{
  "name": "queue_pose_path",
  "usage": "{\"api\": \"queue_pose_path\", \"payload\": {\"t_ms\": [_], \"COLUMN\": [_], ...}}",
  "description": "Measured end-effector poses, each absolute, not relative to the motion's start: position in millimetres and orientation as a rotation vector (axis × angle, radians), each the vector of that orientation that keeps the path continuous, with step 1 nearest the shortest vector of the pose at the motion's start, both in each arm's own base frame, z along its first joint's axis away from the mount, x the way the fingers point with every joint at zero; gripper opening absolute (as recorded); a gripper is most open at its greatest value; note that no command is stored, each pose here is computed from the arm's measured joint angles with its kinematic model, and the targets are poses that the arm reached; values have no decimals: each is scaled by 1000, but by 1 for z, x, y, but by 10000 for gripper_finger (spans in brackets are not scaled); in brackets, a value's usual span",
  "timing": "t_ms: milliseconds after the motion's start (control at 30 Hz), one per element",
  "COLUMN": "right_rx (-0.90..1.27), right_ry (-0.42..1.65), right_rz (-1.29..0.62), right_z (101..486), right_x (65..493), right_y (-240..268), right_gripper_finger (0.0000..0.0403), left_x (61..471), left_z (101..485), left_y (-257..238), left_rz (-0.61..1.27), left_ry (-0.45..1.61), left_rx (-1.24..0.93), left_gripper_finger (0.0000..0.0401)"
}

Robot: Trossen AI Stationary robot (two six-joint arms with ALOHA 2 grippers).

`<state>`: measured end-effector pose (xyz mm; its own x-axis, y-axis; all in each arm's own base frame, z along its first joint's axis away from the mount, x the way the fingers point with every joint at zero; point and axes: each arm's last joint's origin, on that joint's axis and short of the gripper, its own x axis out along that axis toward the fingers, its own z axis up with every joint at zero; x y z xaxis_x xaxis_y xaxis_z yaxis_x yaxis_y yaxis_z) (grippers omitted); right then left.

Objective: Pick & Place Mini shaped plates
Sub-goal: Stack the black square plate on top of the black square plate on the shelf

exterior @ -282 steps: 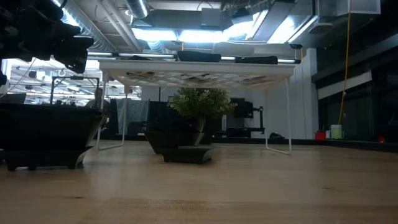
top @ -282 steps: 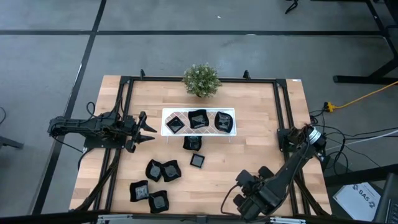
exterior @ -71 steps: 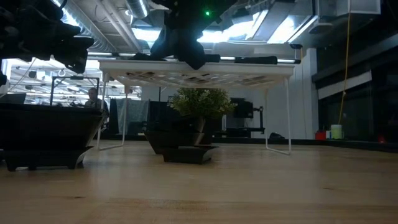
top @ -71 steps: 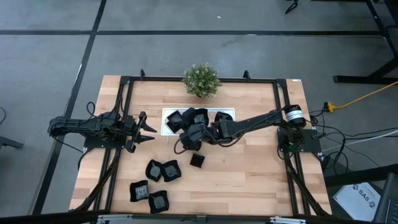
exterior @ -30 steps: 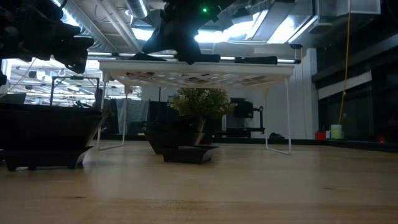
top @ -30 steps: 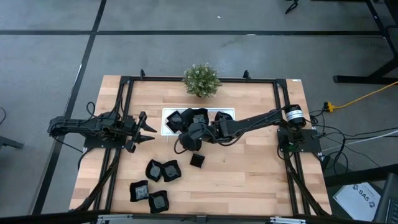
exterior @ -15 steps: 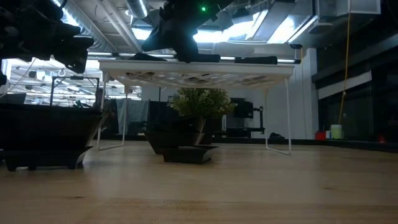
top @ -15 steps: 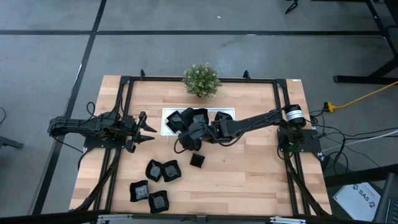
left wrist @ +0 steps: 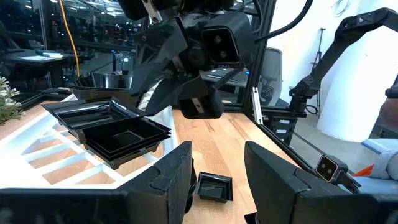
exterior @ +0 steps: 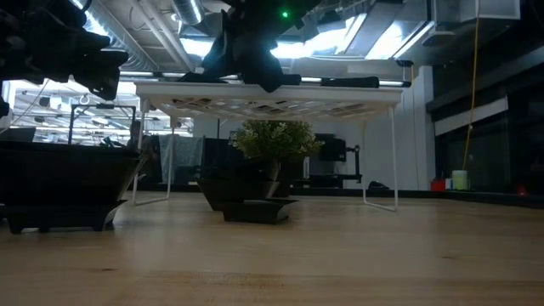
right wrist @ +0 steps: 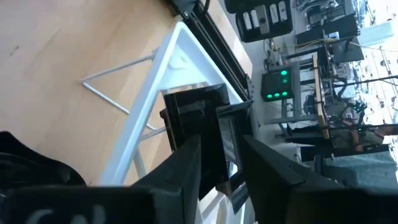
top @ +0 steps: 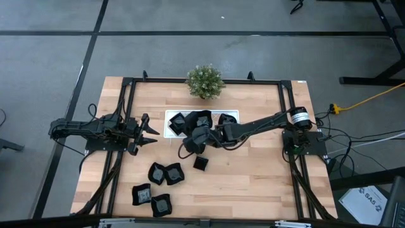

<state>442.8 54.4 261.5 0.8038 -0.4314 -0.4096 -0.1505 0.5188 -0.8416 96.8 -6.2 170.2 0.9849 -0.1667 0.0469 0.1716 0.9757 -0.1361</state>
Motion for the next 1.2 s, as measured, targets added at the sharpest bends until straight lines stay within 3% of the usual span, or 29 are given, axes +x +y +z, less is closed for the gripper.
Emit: {"api": "queue_pose_path", "payload": {"t_ms": [700,1200], "right_rx": [-1018,-1018], "right_ry": [650,650], "right_rz": [-172,-171], "right_z": [259,259], "right_x": [445,446], "right_y": [41,41], "right_gripper_finger": [86,25], "left_x": [97,97], "left_z": [170,170], "left_y": [-6,-6], "left_rz": [-170,-170], "left_ry": [-35,-35], "left_rx": [-140,-140], "left_gripper_finger": [143,143]}}
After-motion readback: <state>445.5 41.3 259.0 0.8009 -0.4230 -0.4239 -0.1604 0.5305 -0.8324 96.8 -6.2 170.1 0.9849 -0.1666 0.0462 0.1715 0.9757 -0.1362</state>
